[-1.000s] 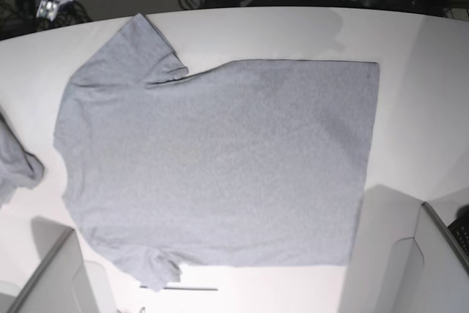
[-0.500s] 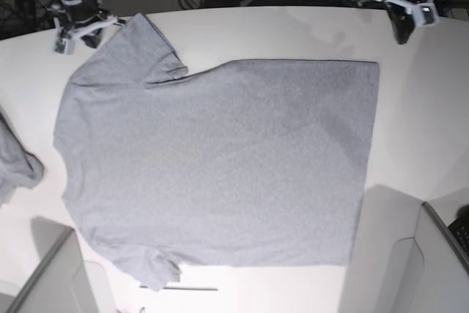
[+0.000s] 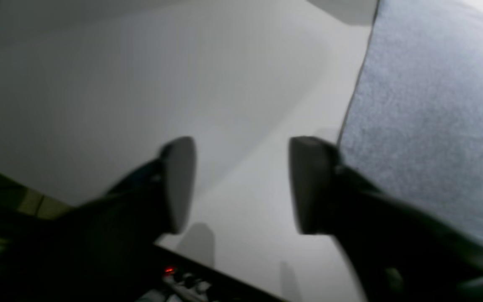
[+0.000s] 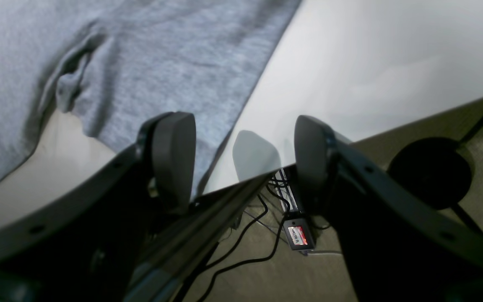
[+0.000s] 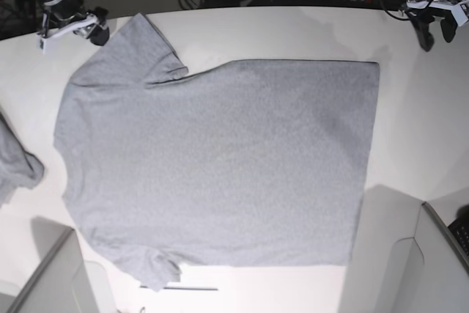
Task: Fold the T-shirt properly
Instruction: 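Lower both grippers and pinch the shirt at each shoulder edge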
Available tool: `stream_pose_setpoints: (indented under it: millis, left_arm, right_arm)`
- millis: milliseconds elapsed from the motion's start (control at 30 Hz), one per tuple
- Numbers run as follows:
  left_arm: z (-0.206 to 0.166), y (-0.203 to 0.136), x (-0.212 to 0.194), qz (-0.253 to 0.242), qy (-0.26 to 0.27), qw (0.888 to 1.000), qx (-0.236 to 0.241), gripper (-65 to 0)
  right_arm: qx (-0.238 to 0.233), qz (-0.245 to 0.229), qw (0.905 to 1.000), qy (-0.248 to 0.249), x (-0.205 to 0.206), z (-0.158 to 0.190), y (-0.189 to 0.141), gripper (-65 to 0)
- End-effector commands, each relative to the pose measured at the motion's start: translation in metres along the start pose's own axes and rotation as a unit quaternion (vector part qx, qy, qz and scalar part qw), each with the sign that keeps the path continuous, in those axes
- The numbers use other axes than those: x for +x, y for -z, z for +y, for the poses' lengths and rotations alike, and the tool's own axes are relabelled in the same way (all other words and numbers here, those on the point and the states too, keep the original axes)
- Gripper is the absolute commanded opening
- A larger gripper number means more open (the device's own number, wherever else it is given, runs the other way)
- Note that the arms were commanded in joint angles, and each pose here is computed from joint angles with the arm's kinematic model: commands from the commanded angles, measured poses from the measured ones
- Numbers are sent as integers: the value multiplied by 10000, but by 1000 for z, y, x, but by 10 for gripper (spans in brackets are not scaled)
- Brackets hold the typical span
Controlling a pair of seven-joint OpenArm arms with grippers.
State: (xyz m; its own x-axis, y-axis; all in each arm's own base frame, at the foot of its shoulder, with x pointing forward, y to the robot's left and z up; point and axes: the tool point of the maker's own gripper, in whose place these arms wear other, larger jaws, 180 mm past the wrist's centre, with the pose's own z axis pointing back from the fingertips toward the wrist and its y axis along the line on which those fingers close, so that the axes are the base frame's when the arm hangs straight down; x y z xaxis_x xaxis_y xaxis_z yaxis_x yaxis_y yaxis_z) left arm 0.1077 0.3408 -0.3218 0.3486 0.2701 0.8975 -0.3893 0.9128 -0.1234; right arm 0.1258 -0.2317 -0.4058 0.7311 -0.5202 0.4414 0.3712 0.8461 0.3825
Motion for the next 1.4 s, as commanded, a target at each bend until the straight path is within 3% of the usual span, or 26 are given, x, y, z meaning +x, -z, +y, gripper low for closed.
stream_pose_setpoints:
  millis: [0, 67, 267, 533, 733, 1000, 1067, 1133, 1267, 1367]
  left_arm:
    - [-6, -1, 11, -200, -45, 9996, -214, -216]
    - [-11, -2, 9, -194, -248, 9986, -417, -183]
    - [-6, -3, 4, -188, -710, 9965, -391, -184]
    - [-10, -3, 3, -185, -731, 9958, -526, -184]
    - [-10, -3, 3, -192, -733, 9957, -529, -184]
    - [-9, -3, 3, -187, -735, 9958, -523, -184]
    - [-10, -3, 3, -184, -745, 9957, -528, -184]
    - [-12, -1, 3, -193, -765, 9953, -559, -184]
    - [-16, 10, -5, 50, -810, 9949, -605, -184]
    - [-21, 25, -22, 479, -913, 9925, -649, -184]
  right_arm:
    - [45, -135, 9999, 1, 7, 0, -2, -294]
    - [50, 15, 9999, 124, 2, -3, 3, -294]
    - [83, 514, 9978, 416, -26, -11, 14, -296]
    - [160, 652, 9963, 539, -33, -11, 21, -296]
    - [535, 942, 9937, 274, -46, 20, 34, -296]
    - [620, 985, 9927, 309, -51, 27, 37, -297]
    - [620, 985, 9927, 309, -51, 27, 37, -327]
    - [620, 996, 9926, 319, -52, 27, 37, -401]
    - [658, 1150, 9900, 490, -63, 25, 43, -650]
    - [660, 1285, 9876, 609, -73, 22, 46, -650]
